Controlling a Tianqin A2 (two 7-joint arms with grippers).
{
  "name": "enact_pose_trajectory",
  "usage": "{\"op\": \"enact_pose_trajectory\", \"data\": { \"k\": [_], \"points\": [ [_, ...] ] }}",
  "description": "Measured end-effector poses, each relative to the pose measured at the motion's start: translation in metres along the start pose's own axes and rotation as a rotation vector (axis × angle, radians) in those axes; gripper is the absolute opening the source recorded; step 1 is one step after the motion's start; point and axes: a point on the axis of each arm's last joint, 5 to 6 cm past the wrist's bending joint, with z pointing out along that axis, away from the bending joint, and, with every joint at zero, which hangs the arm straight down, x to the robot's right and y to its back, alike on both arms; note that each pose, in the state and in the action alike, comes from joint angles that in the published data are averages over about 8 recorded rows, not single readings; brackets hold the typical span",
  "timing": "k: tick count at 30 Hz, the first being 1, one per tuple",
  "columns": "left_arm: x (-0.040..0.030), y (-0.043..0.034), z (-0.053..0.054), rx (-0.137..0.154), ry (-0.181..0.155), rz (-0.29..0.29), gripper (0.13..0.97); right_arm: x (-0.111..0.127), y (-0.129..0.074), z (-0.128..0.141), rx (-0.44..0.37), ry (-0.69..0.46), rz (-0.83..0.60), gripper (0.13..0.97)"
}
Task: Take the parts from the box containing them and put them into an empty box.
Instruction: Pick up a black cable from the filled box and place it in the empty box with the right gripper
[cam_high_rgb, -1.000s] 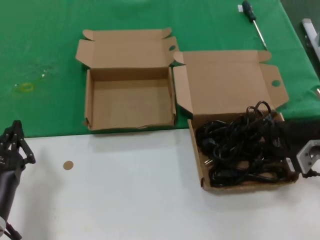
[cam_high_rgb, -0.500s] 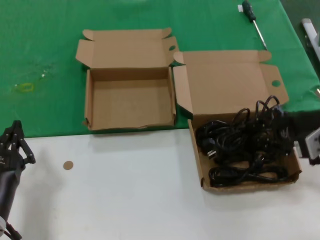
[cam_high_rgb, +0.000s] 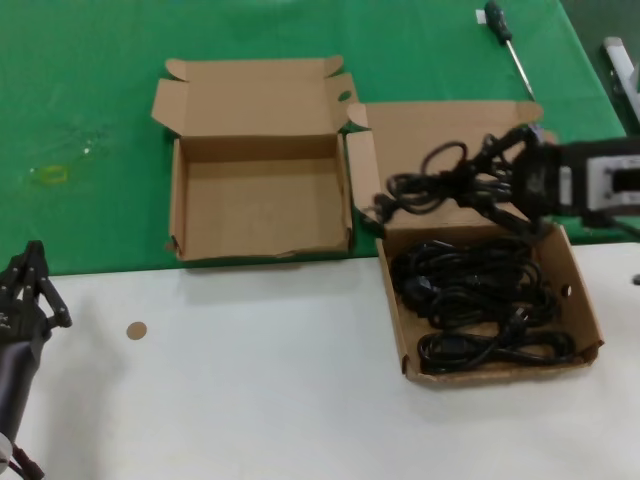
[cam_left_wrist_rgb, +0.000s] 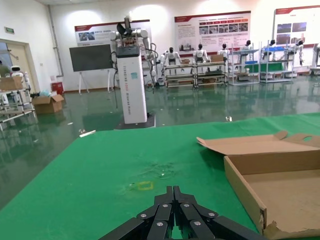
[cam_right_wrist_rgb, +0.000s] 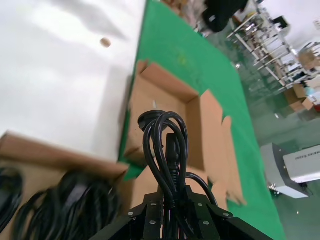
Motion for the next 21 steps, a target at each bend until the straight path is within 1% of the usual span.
{"op": "enact_pose_trajectory", "data": {
  "k": [4, 8, 14, 21],
  "points": [
    [0.0, 0.0, 0.0, 0.0, 0.0, 0.0, 0.152, 0.007, -0.012, 0.019, 0.03, 0.02, 0.023, 0.219],
    [0.0, 0.0, 0.0, 0.0, 0.0, 0.0, 0.152, 0.01, -0.028, 0.044, 0.06, 0.036, 0.026, 0.219],
    [0.0, 0.0, 0.0, 0.0, 0.0, 0.0, 0.152, 0.01, -0.052, 0.084, 0.1, 0.047, 0.01, 0.218],
    [0.0, 0.0, 0.0, 0.0, 0.0, 0.0, 0.152, 0.006, -0.07, 0.128, 0.123, 0.047, -0.019, 0.218]
  ]
}}
